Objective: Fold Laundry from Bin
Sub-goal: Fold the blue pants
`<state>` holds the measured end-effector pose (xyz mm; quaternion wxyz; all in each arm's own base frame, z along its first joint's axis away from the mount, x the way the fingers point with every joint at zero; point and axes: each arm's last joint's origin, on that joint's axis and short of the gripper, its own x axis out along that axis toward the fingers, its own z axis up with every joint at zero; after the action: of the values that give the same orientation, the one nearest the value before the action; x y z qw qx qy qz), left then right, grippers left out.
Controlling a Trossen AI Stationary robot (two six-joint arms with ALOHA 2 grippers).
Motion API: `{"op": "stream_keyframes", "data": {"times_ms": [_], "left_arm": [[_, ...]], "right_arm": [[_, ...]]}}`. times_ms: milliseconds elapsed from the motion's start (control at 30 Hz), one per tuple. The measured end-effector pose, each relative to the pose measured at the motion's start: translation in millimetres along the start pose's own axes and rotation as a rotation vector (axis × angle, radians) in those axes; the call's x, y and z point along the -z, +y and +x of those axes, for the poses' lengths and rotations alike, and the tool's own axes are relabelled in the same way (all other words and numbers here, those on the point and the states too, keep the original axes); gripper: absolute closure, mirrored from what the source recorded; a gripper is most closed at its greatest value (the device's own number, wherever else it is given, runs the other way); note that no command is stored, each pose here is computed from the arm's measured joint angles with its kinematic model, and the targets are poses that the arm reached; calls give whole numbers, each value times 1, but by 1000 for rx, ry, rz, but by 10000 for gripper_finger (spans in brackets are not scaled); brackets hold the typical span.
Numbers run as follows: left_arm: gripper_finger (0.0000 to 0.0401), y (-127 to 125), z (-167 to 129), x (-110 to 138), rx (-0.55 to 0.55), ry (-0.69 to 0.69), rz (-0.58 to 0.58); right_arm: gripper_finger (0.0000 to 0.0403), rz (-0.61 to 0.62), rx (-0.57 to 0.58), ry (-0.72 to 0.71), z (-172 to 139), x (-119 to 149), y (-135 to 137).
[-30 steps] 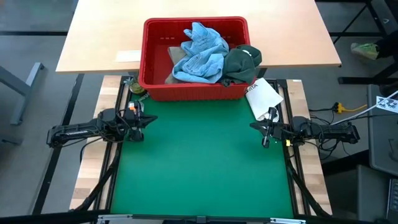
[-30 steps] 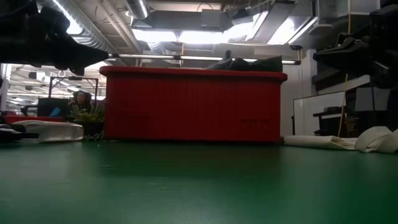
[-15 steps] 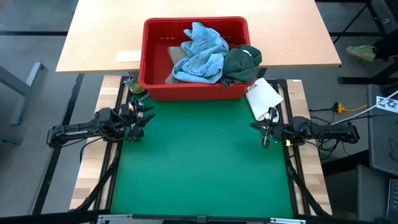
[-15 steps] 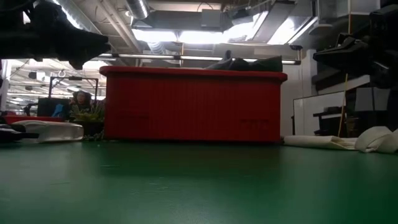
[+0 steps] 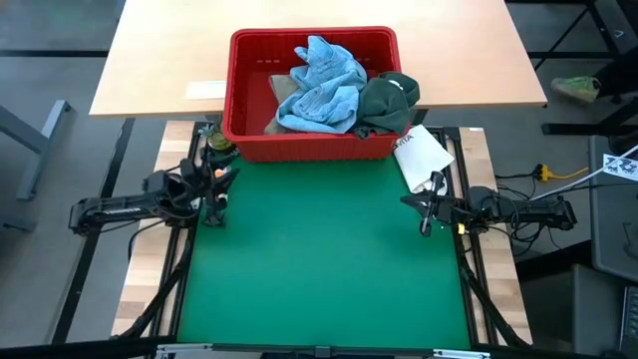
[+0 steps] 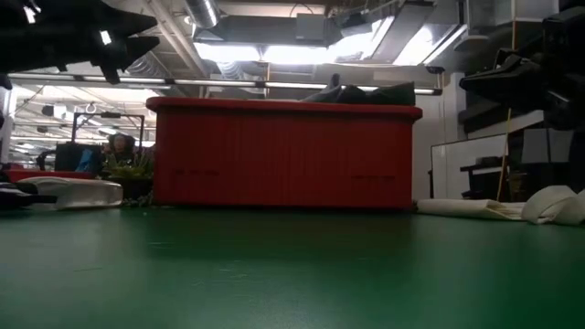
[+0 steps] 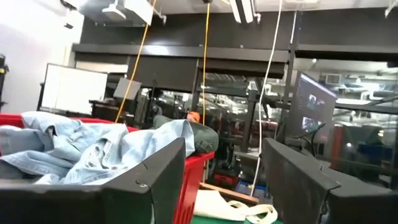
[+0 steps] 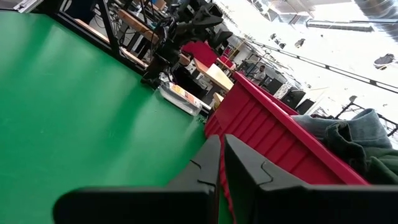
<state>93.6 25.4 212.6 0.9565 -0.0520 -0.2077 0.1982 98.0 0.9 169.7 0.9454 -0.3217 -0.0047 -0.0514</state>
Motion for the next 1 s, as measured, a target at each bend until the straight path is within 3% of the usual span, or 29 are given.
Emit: {"op": "stream_keyframes", "data": {"times_ms": [267,567,800,1000], "left_arm": [[193,-1,32,-19,-172,66,36],[193,12,93,-53,-290,89,90],[193,40,150,-69,-298,142,69],[193,76,195,-61,-339,287,19]], "right_arm": [[379,0,1,0,0,0,0],[379,0,1,1,0,0,0],[379,0,1,1,0,0,0],[379,0,0,1,0,0,0]]}}
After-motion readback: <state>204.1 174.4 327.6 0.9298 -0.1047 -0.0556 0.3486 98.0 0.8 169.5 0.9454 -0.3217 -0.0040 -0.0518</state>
